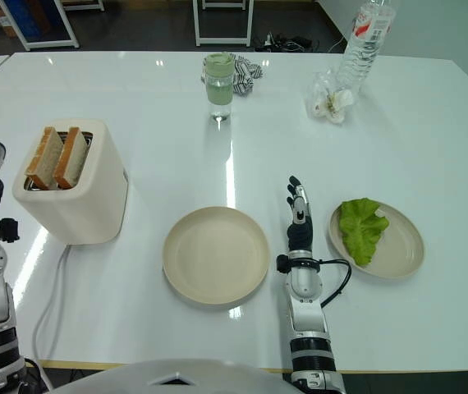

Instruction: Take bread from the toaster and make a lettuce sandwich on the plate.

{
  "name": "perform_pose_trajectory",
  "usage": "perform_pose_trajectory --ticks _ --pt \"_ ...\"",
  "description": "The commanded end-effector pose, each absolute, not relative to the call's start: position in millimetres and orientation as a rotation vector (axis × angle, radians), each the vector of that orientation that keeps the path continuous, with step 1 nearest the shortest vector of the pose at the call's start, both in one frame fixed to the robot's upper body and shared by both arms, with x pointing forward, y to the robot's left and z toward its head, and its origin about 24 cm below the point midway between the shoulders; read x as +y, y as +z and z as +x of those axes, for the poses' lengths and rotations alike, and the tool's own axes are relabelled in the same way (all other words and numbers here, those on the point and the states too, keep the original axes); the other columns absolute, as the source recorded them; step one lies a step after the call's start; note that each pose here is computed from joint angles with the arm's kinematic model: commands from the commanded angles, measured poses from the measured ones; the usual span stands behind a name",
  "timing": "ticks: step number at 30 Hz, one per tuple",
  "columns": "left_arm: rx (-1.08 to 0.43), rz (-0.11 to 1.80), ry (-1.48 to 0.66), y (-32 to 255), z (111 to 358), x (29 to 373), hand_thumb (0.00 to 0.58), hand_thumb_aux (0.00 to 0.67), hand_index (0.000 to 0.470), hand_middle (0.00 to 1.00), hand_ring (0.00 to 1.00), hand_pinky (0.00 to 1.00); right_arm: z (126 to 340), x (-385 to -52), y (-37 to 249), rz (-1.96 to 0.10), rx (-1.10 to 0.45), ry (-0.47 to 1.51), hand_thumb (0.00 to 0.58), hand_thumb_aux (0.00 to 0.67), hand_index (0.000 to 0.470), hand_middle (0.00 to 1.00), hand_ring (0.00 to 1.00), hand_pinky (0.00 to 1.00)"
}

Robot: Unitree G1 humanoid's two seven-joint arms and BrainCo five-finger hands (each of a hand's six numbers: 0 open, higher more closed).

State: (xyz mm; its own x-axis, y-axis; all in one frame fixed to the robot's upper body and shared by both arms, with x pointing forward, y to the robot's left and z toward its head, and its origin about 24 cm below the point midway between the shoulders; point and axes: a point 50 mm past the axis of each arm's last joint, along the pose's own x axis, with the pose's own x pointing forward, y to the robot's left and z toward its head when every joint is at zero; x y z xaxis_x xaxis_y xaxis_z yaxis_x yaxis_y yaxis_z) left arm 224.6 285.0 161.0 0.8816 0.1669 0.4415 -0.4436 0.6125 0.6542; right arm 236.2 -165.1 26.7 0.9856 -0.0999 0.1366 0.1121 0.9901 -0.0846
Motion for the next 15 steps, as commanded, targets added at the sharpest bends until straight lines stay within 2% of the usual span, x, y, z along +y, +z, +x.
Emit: perform_pose_trajectory --ticks 1,4,5,7,8,11,15 --pt "-0.24 0.995 0.433 144.4 230.4 299.7 0.0 0.0 0.0 0.0 0.0 0.0 236.9 -167.6 27.2 -0.085 -0.122 -0.112 0.0 0.0 0.0 0.0 0.0 0.0" --pt "-0.192 1.047 0.455 137.4 234.0 303.8 0.0 0.0 0.0 0.0 0.0 0.0 236.2 -168.6 27.3 -0.086 -0.119 -0.115 0.0 0.0 0.0 0.0 0.0 0.0" --pt "-0.18 1.057 0.456 135.7 235.1 304.3 0.027 0.016 0.011 0.0 0.0 0.0 236.0 -168.6 27.2 -0.086 -0.117 -0.115 0.0 0.0 0.0 0.0 0.0 0.0" --pt "-0.166 1.067 0.459 134.1 237.4 305.4 0.036 0.021 0.015 0.0 0.0 0.0 235.7 -168.3 27.0 -0.085 -0.114 -0.114 0.0 0.0 0.0 0.0 0.0 0.0" --pt "-0.163 1.07 0.46 134.0 239.3 305.7 0.071 0.042 0.029 0.0 0.0 0.0 235.4 -168.2 26.8 -0.085 -0.112 -0.114 0.0 0.0 0.0 0.0 0.0 0.0" --pt "-0.148 1.079 0.449 132.6 244.5 304.9 0.071 0.042 0.029 0.0 0.0 0.0 234.8 -168.1 26.1 -0.084 -0.107 -0.116 0.0 0.0 0.0 0.0 0.0 0.0" --pt "-0.109 1.098 0.436 126.8 244.0 305.8 0.124 0.076 0.053 0.0 0.0 0.0 234.2 -169.0 25.7 -0.084 -0.103 -0.118 0.0 0.0 0.0 0.0 0.0 0.0"
